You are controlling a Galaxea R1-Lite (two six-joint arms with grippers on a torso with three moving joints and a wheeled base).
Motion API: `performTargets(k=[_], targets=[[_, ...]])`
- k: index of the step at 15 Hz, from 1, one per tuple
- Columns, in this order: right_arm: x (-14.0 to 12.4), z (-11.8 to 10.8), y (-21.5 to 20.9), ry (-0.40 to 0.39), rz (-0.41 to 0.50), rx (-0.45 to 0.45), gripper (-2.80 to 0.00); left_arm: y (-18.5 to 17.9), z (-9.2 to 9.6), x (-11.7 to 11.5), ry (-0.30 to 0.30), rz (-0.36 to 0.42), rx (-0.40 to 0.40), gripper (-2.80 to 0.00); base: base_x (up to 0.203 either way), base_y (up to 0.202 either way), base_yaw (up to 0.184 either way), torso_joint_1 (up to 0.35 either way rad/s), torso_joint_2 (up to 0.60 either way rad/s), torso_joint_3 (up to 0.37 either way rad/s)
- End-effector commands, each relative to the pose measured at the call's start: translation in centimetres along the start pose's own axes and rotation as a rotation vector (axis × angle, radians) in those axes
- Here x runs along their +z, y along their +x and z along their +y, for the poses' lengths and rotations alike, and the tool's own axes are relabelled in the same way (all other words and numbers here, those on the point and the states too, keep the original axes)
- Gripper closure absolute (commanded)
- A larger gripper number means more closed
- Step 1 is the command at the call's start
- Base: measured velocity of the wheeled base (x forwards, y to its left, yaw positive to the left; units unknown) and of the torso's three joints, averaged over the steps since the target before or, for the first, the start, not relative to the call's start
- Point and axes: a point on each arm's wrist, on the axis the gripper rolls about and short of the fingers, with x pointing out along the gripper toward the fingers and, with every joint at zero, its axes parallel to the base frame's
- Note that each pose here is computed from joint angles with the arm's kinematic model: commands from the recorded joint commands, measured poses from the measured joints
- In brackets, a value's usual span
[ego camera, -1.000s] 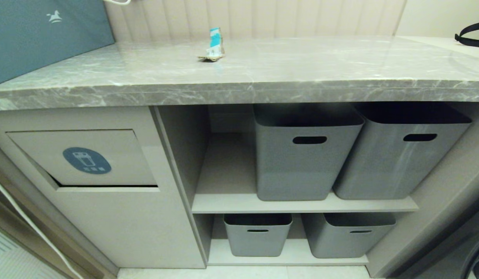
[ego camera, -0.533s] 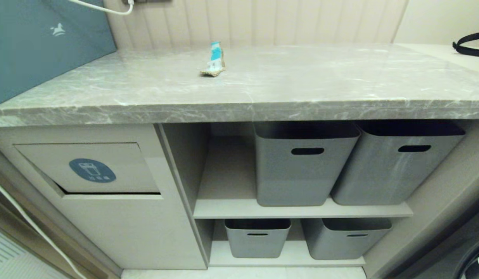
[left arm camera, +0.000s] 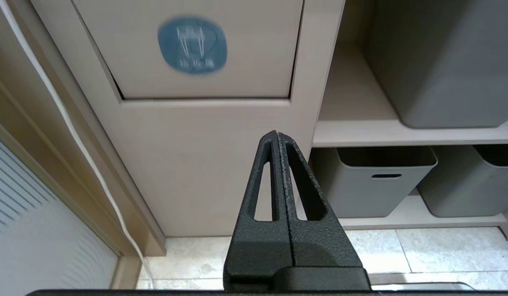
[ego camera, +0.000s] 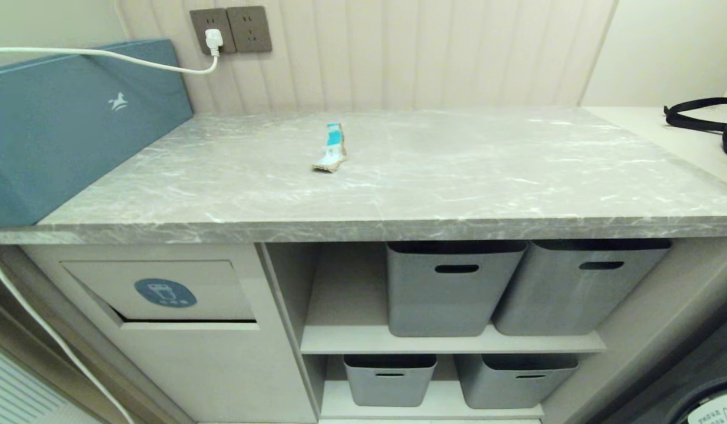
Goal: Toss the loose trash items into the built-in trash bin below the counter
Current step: Pick up the garbage
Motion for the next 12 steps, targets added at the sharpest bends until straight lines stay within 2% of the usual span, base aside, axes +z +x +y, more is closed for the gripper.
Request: performTargets(k=[1, 3, 5, 12], targets=[[-0.04, -0.01, 0.01, 0.003, 0.001, -0.002, 0.0, 0.02, 0.0, -0.05, 0.001, 0.004, 0.0, 0.0, 0.0, 0.0, 0.0, 0.201, -0.48, -0.287], [-0.05, -0.01, 0.01, 0.004, 0.003, -0.004, 0.0, 0.02, -0.01, -0.05, 0.003, 0.004, -0.003, 0.0, 0.0, 0.0, 0.0, 0.201, -0.49, -0.278], [-0.05, -0.01, 0.01, 0.003, 0.003, -0.002, 0.0, 0.02, -0.02, -0.03, 0.032, 0.002, -0.008, 0.0, 0.0, 0.0, 0.0, 0.213, -0.49, -0.287], [-0.04, 0.0, 0.01, 0.001, 0.001, -0.001, 0.0, 0.02, -0.03, -0.03, 0.035, 0.002, -0.011, 0.0, 0.0, 0.0, 0.0, 0.234, -0.52, -0.286]])
